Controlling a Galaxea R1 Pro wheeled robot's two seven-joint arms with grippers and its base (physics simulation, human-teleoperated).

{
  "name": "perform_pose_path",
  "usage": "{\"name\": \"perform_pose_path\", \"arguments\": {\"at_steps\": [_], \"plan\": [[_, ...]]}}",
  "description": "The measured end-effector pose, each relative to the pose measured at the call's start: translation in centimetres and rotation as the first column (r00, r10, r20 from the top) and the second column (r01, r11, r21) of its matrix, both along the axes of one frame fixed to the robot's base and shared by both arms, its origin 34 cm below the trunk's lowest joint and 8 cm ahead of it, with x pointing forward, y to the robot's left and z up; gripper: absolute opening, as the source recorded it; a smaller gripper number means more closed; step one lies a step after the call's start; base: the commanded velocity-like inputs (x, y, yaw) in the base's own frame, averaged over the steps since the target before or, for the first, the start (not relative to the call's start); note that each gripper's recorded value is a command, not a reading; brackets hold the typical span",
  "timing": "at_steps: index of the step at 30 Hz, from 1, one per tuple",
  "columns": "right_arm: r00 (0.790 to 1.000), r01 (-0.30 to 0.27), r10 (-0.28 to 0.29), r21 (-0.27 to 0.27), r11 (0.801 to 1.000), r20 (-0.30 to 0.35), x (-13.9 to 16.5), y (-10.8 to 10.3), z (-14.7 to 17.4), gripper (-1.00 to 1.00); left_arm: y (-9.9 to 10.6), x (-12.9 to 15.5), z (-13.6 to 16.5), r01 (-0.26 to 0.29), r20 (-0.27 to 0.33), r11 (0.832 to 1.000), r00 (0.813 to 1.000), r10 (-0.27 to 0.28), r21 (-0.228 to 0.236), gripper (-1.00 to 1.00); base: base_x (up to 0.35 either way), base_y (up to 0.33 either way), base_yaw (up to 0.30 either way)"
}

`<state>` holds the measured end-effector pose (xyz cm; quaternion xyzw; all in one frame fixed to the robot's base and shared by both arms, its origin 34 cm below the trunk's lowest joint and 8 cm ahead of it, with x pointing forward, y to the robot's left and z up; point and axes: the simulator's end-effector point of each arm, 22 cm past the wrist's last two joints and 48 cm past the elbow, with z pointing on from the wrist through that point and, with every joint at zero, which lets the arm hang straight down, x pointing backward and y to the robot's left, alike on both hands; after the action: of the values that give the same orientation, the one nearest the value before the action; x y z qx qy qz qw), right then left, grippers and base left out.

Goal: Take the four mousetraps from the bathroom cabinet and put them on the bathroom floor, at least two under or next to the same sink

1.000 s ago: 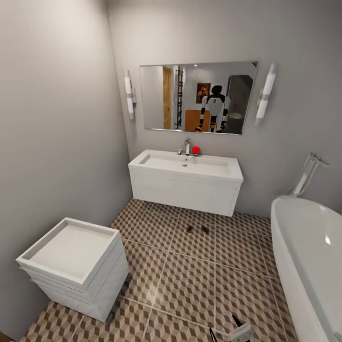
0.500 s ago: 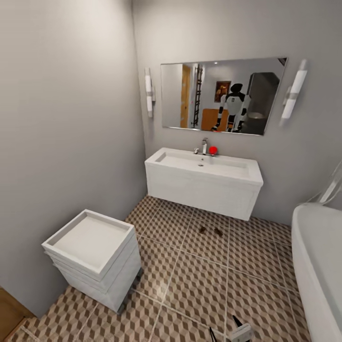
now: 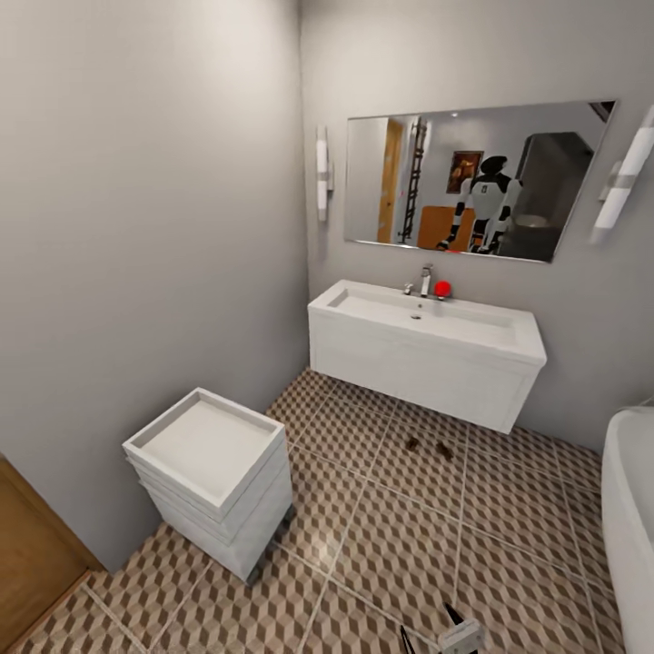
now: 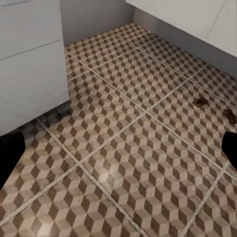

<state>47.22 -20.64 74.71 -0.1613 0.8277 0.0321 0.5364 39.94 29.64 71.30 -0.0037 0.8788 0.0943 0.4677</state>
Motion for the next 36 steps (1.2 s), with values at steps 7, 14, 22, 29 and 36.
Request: {"name": "perform_pose_path", "arguments": {"at_steps": [7, 14, 22, 29, 36], "plan": [[1.000, 0.000, 0.000, -0.002, 1.000, -0.004, -0.1, -0.1, -0.1, 1.00, 0.0, -0.1, -0.1, 0.000, -0.004, 1.000, 1.000, 0.000, 0.000, 1.00, 0.000, 0.000, 0.197], [1.000, 0.001, -0.001, -0.010, 1.000, -0.005, -0.1, -0.7, -0.2, 1.00, 0.0, -0.1, -0.1, 0.000, -0.005, 1.000, 1.000, 0.000, 0.000, 1.00, 0.000, 0.000, 0.043], [1.000, 0.000, 0.000, -0.013, 1.000, -0.005, -0.1, -0.9, -0.2, 1.00, 0.0, -0.1, -0.1, 0.000, -0.005, 1.000, 1.000, 0.000, 0.000, 1.00, 0.000, 0.000, 0.006], [1.000, -0.002, 0.002, -0.004, 1.000, -0.005, -0.1, -0.2, -0.2, 1.00, 0.0, -0.1, -0.1, 0.000, -0.005, 1.000, 1.000, 0.000, 0.000, 1.00, 0.000, 0.000, 0.001], [1.000, -0.003, 0.003, 0.007, 1.000, -0.005, -0.1, 0.6, -0.1, 1.00, 0.0, -0.1, -0.1, 0.000, -0.005, 1.000, 1.000, 0.000, 0.000, 1.00, 0.000, 0.000, 0.036]]}}
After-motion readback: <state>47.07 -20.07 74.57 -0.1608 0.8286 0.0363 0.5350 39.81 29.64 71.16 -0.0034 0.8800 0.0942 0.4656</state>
